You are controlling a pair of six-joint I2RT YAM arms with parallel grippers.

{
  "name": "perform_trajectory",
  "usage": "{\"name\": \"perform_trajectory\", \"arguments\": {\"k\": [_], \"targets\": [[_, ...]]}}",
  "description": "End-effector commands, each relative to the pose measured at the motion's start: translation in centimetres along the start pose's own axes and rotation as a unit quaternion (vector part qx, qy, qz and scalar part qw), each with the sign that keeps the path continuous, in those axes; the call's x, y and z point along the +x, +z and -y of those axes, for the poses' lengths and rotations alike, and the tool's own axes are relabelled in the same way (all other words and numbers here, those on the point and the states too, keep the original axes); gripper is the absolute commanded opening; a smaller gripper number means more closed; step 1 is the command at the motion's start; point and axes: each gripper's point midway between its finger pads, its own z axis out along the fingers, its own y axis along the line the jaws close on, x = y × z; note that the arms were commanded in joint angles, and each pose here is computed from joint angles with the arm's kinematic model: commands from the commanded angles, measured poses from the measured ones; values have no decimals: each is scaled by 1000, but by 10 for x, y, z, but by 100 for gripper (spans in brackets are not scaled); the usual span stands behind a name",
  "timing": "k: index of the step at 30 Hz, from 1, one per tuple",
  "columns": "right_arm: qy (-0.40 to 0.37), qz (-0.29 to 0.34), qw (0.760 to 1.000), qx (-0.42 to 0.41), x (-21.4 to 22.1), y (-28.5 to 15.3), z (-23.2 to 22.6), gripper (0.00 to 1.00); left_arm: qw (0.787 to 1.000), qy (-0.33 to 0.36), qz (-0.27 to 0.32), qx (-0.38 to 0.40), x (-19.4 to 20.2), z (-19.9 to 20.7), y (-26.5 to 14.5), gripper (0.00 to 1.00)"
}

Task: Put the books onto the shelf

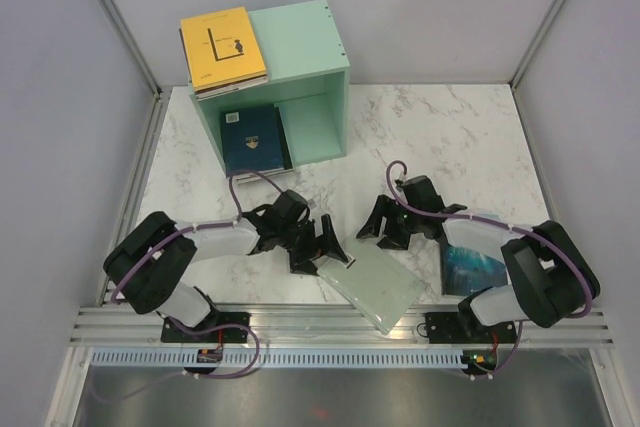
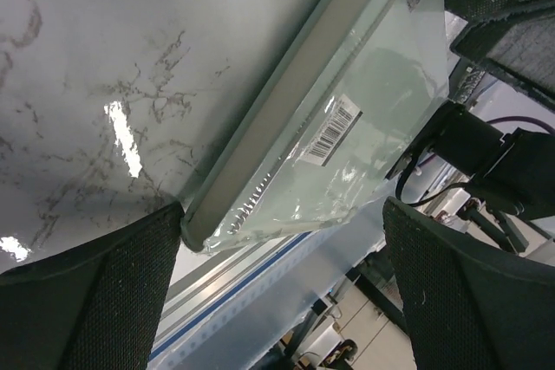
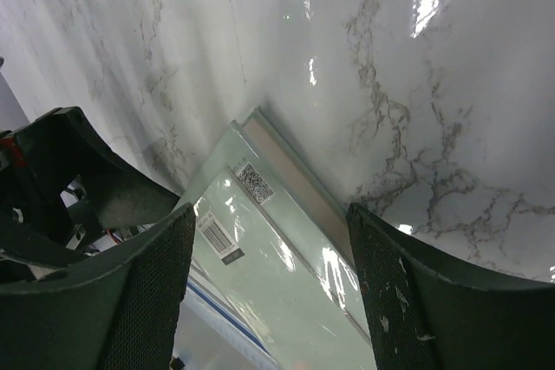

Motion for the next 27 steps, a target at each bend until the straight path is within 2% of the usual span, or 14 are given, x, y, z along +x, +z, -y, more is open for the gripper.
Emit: {"name": "perform_trajectory", "arguments": {"k": [1, 7, 11, 15, 17, 19, 20, 21, 23, 24, 27], "targets": [[55, -170, 975, 129, 94, -19, 73, 76, 994, -11, 52, -91, -19, -40, 17, 100], [41, -212, 970, 109, 121, -35, 62, 76, 990, -1, 78, -118, -64, -32, 14, 100], [36, -225, 967, 114, 131, -50, 63, 76, 991, 18, 89, -100, -96, 0, 17, 100], [27, -226, 967, 110, 135, -60, 63, 76, 995, 35, 68, -58, -90, 32, 21, 100], [22, -225, 968, 112, 137, -64, 66, 76, 994, 37, 58, -78, -76, 23, 16, 100], [13, -220, 968, 115, 136, -65, 68, 76, 988, 35, 90, -123, -74, 9, -9, 100], [10, -218, 968, 121, 135, -65, 70, 76, 977, 34, 125, -169, -81, -7, -24, 100], [7, -216, 969, 123, 135, -65, 71, 76, 971, 35, 138, -193, -71, -10, -52, 100], [3, -215, 968, 130, 134, -64, 76, 76, 957, 41, 180, -223, -74, -15, -83, 100], [2, -212, 968, 136, 134, -63, 78, 76, 955, 42, 192, -223, -64, -13, -109, 100], [-1, -205, 968, 148, 129, -59, 82, 76, 954, 30, 194, -226, -42, -19, -134, 100]]}}
